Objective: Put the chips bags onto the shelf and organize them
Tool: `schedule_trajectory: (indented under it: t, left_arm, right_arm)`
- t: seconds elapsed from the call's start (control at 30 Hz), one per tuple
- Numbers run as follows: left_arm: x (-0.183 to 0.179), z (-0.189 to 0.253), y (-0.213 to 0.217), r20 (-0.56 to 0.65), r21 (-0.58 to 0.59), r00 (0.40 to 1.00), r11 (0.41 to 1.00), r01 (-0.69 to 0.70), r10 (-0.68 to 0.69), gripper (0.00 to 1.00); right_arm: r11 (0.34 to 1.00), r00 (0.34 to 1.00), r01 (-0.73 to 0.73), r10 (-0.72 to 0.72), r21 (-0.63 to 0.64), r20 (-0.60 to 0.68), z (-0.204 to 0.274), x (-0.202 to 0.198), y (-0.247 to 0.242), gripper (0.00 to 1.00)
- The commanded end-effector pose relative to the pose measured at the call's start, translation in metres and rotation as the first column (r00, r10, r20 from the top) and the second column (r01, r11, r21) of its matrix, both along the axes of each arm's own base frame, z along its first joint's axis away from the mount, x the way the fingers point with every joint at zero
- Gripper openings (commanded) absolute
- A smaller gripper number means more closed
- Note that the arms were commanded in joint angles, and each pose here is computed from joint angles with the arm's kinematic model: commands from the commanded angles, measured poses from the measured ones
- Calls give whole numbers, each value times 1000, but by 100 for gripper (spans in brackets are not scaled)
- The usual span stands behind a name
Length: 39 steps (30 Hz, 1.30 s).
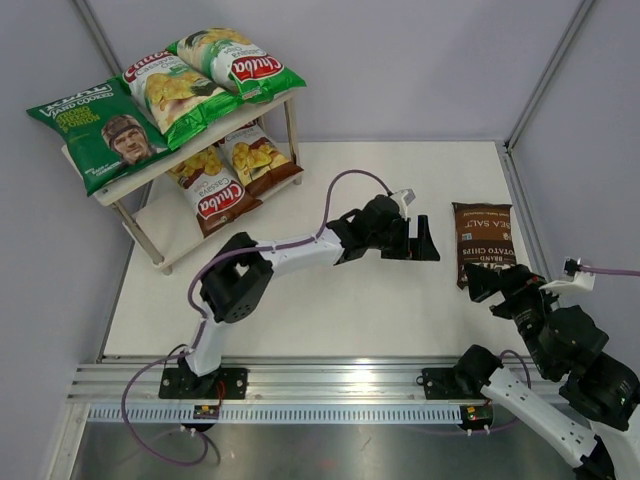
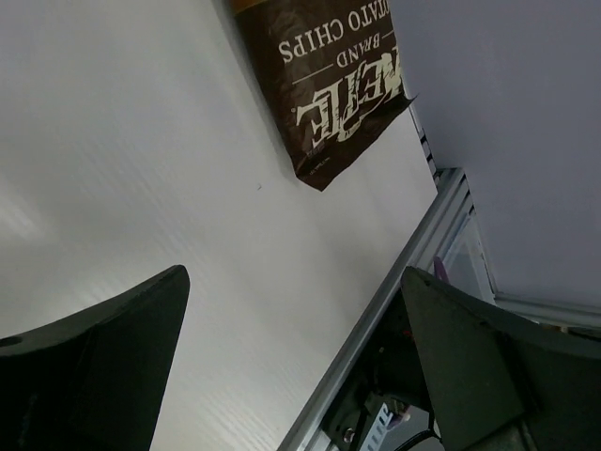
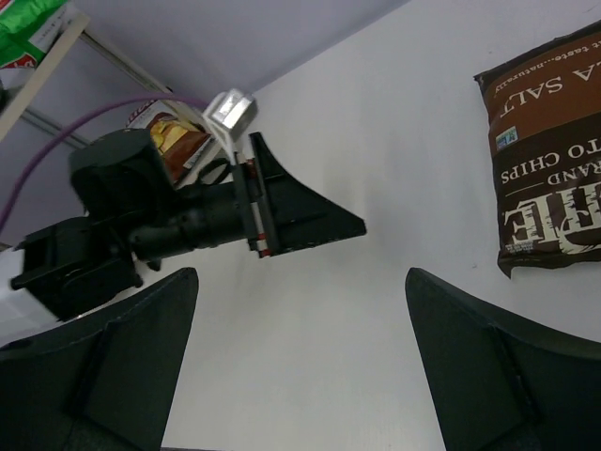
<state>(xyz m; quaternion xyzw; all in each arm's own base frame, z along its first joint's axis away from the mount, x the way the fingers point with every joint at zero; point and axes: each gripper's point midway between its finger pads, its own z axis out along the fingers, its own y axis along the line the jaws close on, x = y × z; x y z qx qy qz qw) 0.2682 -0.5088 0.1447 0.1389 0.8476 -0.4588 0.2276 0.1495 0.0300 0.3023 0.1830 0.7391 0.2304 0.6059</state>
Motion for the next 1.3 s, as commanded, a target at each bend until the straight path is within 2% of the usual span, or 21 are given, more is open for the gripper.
schedule_trajectory:
  t: [0.0, 0.03, 0.1, 0.17, 0.2, 0.27, 0.33, 0.37, 0.6, 0.8, 0.87, 0.93, 1.13, 1.27]
  left_arm:
    - [0, 25, -38, -42, -143, 998, 989, 36, -43, 99]
    - [1, 7, -45, -67, -126, 997, 991, 38, -47, 99]
    - [1, 15, -62, -97, -168, 993, 984, 55, -72, 99]
    - [-3, -10, -76, -148, -159, 984, 984, 77, -101, 99]
    - [-4, -5, -85, -154, -166, 982, 983, 79, -105, 99]
    - [-4, -27, -92, -185, -128, 979, 990, 60, -84, 99]
    - [-4, -25, -102, -193, -139, 978, 989, 48, -75, 99]
    - [-3, -41, -102, -217, -103, 975, 994, 31, -53, 99]
    - [-5, -78, -116, -286, -10, 958, 1000, -29, 25, 99]
    - [-7, -87, -133, -345, -44, 938, 999, -23, 6, 99]
    - [-9, -102, -135, -363, -28, 932, 999, -20, 8, 99]
    - [-8, -96, -142, -360, -61, 933, 998, -9, -14, 96]
    - [-6, -99, -151, -361, -65, 933, 997, -30, 4, 91]
    - [-2, -98, -153, -356, -64, 934, 997, -51, 25, 81]
  right_arm:
    - [997, 999, -51, 50, 59, 21, 2, -8, 6, 99]
    - [995, 998, -57, 54, 80, 32, 2, -10, 5, 99]
    - [993, 997, -73, 69, 98, 37, 0, -13, 7, 99]
    - [990, 997, -75, 71, 121, 37, -1, -16, 6, 99]
    - [989, 997, -77, 73, 130, 37, -1, -17, 6, 99]
    - [987, 996, -87, 82, 138, 36, -1, -19, 6, 99]
    - [983, 994, -107, 102, 151, 38, 1, -22, 9, 99]
    - [981, 993, -116, 111, 155, 42, 3, -23, 9, 99]
    - [962, 988, -153, 141, 224, 66, 7, -31, 13, 99]
    - [945, 976, -213, 196, 248, 91, 4, -32, 26, 99]
    - [939, 973, -228, 208, 257, 101, 4, -33, 28, 99]
    - [935, 969, -244, 225, 258, 103, 4, -34, 31, 100]
    - [903, 946, -320, 287, 286, 151, 20, -42, 41, 99]
    - [879, 928, -366, 320, 304, 192, 34, -49, 44, 99]
